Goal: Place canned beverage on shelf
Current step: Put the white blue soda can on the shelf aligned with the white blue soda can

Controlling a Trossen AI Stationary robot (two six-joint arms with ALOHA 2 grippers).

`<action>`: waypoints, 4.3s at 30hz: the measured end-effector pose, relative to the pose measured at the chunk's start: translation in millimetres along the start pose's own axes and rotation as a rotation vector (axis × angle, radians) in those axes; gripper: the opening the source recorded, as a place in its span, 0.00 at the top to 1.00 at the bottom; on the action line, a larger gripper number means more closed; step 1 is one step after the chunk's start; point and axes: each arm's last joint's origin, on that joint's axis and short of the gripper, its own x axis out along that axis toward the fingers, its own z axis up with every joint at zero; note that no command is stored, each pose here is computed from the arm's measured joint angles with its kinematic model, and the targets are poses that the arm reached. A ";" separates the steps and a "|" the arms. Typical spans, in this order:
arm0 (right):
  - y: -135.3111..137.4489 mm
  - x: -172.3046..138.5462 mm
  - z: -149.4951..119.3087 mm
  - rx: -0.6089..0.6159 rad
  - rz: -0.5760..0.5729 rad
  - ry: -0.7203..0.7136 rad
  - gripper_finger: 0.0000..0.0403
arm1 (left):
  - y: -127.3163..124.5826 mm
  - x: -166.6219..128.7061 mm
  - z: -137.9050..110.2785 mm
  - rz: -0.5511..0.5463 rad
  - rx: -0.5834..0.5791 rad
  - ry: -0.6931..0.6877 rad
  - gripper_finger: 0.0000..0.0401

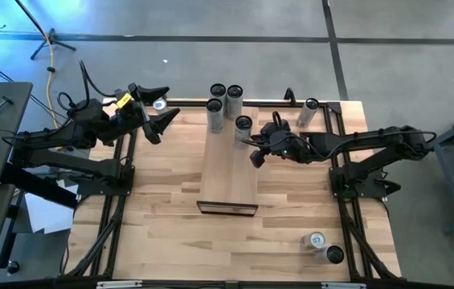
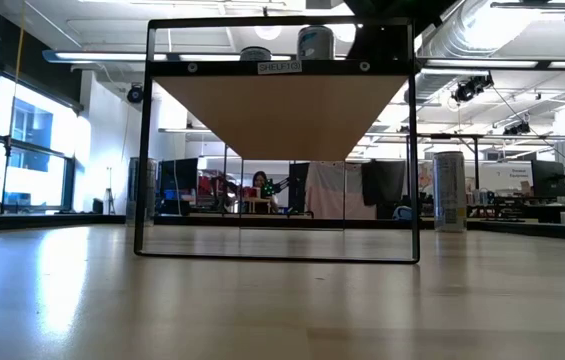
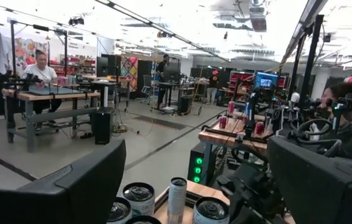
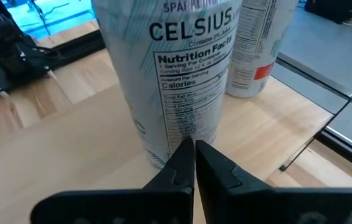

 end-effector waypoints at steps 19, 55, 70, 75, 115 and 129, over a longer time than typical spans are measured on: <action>4.2 -0.4 6.5 0.042 0.067 -0.048 1.00 | 0.0 0.0 0.1 0.000 0.001 0.000 0.11; 6.9 28.6 10.6 0.026 0.095 -0.109 1.00 | -0.1 0.0 -0.1 -0.001 0.001 -0.001 0.11; 5.3 26.2 14.9 -0.031 0.182 -0.108 1.00 | -0.1 0.0 -0.1 -0.002 0.001 -0.001 0.11; -1.0 11.9 14.9 -0.053 0.163 -0.070 1.00 | -0.1 0.0 0.0 -0.002 0.000 -0.002 0.11; -38.6 34.0 29.9 -0.026 0.094 -0.095 1.00 | 0.0 0.0 0.3 0.000 -0.001 -0.003 0.11; -25.9 29.1 26.0 -0.027 0.144 -0.087 1.00 | 0.0 0.0 0.4 0.000 -0.001 -0.004 0.11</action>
